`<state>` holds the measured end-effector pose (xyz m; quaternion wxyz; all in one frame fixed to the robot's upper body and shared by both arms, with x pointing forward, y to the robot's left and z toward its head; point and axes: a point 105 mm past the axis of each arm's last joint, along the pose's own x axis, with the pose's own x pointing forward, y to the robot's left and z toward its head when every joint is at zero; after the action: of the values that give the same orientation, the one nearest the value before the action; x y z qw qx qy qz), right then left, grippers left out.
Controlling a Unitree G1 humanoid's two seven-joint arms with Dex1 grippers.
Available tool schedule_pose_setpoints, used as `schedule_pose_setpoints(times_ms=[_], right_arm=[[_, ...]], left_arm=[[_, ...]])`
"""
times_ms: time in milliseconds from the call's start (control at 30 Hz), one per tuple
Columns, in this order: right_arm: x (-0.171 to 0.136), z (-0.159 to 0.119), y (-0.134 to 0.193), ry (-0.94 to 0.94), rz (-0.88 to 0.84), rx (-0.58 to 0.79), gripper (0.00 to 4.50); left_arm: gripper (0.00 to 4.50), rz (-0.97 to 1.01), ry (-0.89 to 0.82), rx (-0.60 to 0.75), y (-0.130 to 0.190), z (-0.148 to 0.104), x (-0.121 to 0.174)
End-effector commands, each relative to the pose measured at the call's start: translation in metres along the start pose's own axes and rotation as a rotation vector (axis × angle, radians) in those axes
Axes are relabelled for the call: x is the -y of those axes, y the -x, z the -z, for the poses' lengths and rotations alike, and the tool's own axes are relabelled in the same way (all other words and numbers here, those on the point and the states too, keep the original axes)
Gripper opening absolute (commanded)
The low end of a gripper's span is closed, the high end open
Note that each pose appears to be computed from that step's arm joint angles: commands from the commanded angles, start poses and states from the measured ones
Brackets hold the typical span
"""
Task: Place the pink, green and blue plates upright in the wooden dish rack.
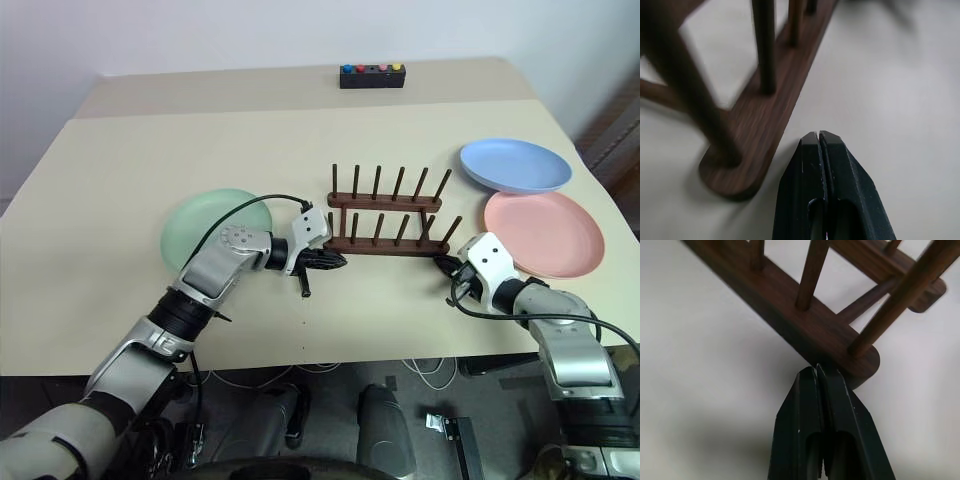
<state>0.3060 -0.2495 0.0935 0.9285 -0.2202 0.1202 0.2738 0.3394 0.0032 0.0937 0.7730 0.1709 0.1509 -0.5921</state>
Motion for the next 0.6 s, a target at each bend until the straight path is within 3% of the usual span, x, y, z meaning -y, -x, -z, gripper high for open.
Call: schedule_pose_setpoints(times_ms=[33, 233, 600], right_arm=[[0.008, -0.005, -0.007, 0.037, 0.038, 0.026, 0.04], [0.015, -0.01, -0.014, 0.063, 0.057, 0.045, 0.04], [0.033, -0.013, -0.033, 0.125, 0.078, 0.046, 0.04]], left_arm=[[0.0, -0.034, -0.052, 0.037, -0.004, -0.015, -0.009], [0.0, -0.099, -0.083, 0.038, -0.004, -0.017, -0.033], [0.0, -0.095, -0.109, 0.052, -0.012, -0.023, -0.047]])
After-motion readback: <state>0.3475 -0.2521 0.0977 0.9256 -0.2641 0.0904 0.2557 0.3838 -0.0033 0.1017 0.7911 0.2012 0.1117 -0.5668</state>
